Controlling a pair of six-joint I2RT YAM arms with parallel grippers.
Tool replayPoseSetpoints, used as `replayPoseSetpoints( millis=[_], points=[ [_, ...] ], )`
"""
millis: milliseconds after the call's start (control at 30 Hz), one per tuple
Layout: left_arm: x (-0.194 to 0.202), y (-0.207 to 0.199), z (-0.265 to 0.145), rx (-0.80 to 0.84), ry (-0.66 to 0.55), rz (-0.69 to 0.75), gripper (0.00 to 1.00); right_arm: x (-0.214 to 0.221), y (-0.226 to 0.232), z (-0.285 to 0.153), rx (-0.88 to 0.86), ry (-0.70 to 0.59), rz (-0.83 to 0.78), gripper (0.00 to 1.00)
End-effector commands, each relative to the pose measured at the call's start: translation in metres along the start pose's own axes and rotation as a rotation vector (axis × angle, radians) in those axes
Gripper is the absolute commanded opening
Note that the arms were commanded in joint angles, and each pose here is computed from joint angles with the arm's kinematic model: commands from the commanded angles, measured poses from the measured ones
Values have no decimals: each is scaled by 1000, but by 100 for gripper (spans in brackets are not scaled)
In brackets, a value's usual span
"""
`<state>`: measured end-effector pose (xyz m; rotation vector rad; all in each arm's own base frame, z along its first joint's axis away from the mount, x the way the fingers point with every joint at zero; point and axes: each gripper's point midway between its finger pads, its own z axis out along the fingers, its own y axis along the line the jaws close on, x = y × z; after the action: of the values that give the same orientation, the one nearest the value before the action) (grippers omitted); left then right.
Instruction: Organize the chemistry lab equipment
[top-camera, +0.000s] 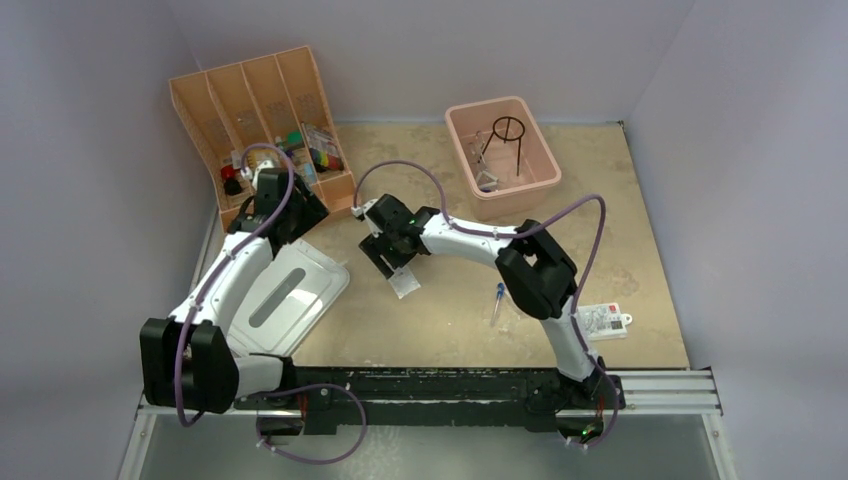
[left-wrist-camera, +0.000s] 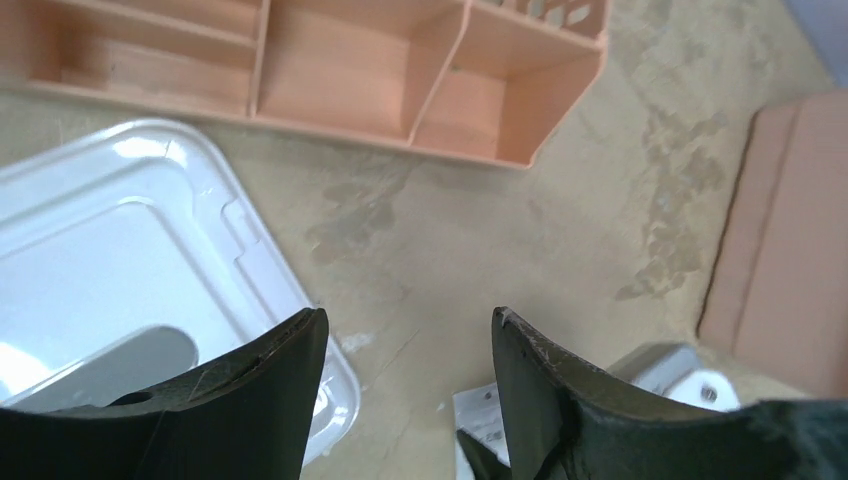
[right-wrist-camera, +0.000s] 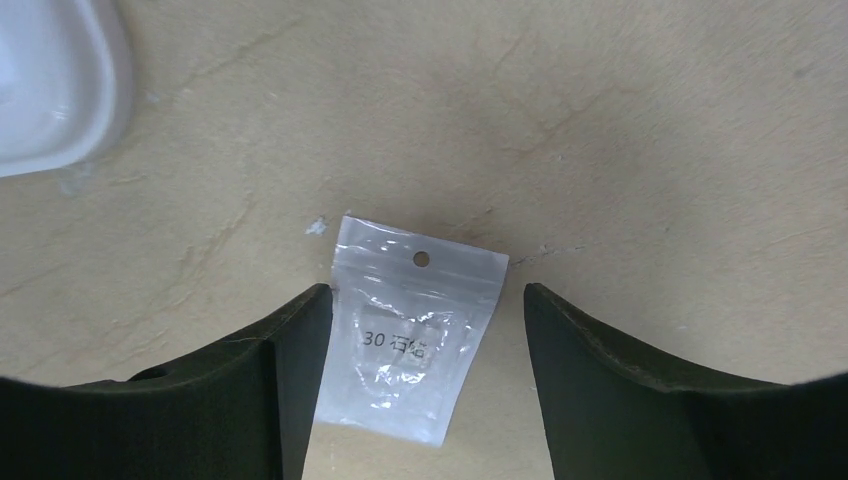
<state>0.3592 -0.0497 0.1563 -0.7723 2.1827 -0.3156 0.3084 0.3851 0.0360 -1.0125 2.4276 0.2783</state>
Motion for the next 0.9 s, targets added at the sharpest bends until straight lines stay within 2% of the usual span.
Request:
replayPoseSetpoints(
  millis=[0, 133, 200, 367, 467, 567, 867],
  points=[
    [14, 4, -10, 25, 25, -19, 60, 4, -6, -1, 20, 42, 60, 71],
    [38, 9, -9, 61, 87, -31, 59, 15, -5, 5, 25, 81, 92, 67],
    [52, 5, -9, 111, 130, -34, 57, 23, -5, 8, 29, 115, 105, 61],
    [82, 5, -5, 141, 200, -20, 56, 48, -3, 17, 47, 204, 180, 35],
    [99, 2, -3, 172, 242, -7, 55, 44, -6, 16, 70, 183, 203, 20],
    [113, -4, -2, 213, 280, 11, 54, 32, -12, 11, 78, 144, 238, 0],
    [136, -30, -5, 391, 363, 29, 54, -15, -46, -18, 15, -35, 391, 0]
  ],
)
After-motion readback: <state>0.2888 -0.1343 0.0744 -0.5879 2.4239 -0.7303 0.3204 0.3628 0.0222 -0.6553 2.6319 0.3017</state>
